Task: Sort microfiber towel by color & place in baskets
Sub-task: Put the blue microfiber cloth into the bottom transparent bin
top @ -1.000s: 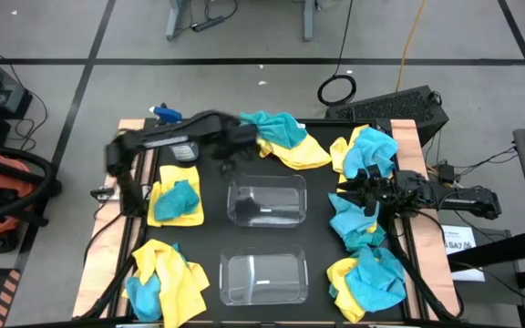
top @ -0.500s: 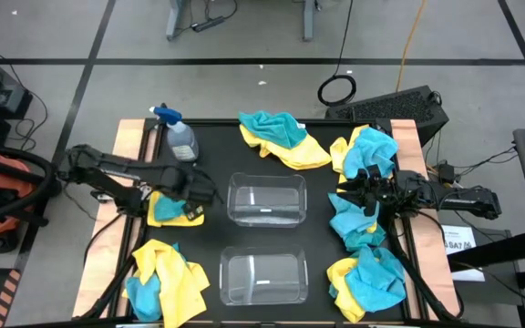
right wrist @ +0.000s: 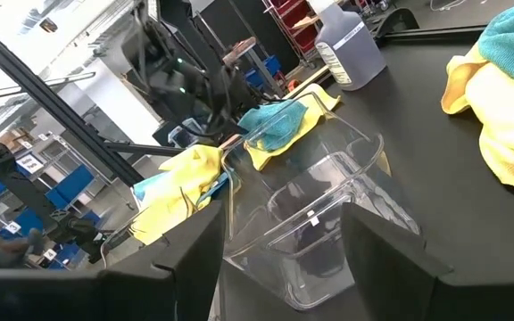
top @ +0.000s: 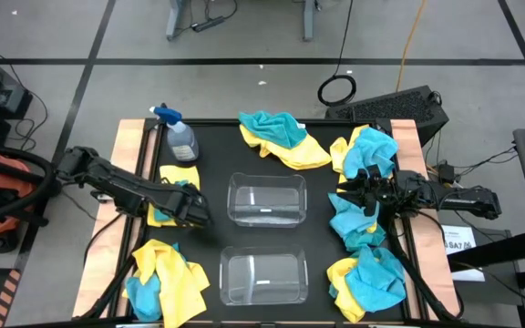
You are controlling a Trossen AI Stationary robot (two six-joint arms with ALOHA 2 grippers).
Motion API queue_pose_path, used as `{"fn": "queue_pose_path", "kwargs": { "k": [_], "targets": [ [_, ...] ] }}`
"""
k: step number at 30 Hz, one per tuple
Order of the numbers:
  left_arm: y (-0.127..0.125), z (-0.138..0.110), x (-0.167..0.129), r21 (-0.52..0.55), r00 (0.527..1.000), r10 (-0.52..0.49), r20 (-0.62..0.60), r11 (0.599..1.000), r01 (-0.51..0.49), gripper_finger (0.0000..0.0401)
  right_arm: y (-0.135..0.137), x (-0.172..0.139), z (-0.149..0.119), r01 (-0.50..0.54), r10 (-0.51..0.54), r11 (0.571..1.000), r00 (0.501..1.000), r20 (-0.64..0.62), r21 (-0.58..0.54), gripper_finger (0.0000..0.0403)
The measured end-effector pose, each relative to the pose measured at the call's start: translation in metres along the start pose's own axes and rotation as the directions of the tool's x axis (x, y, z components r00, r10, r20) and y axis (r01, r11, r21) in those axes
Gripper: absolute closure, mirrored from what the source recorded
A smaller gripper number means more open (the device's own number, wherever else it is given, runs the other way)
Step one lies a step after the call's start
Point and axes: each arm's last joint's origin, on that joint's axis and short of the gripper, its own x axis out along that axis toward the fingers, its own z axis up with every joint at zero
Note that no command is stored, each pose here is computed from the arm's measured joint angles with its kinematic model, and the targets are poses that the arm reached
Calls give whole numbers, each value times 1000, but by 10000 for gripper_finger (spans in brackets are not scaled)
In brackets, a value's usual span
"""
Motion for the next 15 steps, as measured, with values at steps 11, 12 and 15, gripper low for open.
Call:
{"fn": "queue_pose_path", "kwargs": {
  "k": [11,12,15],
  "targets": [
    [-2,-4,24,3,1000,-23,-21,1000,23,303,0,0,0,0,0,1000,1000,0,0,188],
    [-2,-4,22,16,999,-27,-27,999,28,343,0,0,0,0,0,1000,1000,0,0,188],
    [-1,-3,15,27,999,-20,-35,999,21,383,0,0,0,0,0,1000,1000,0,0,188]
  ]
}}
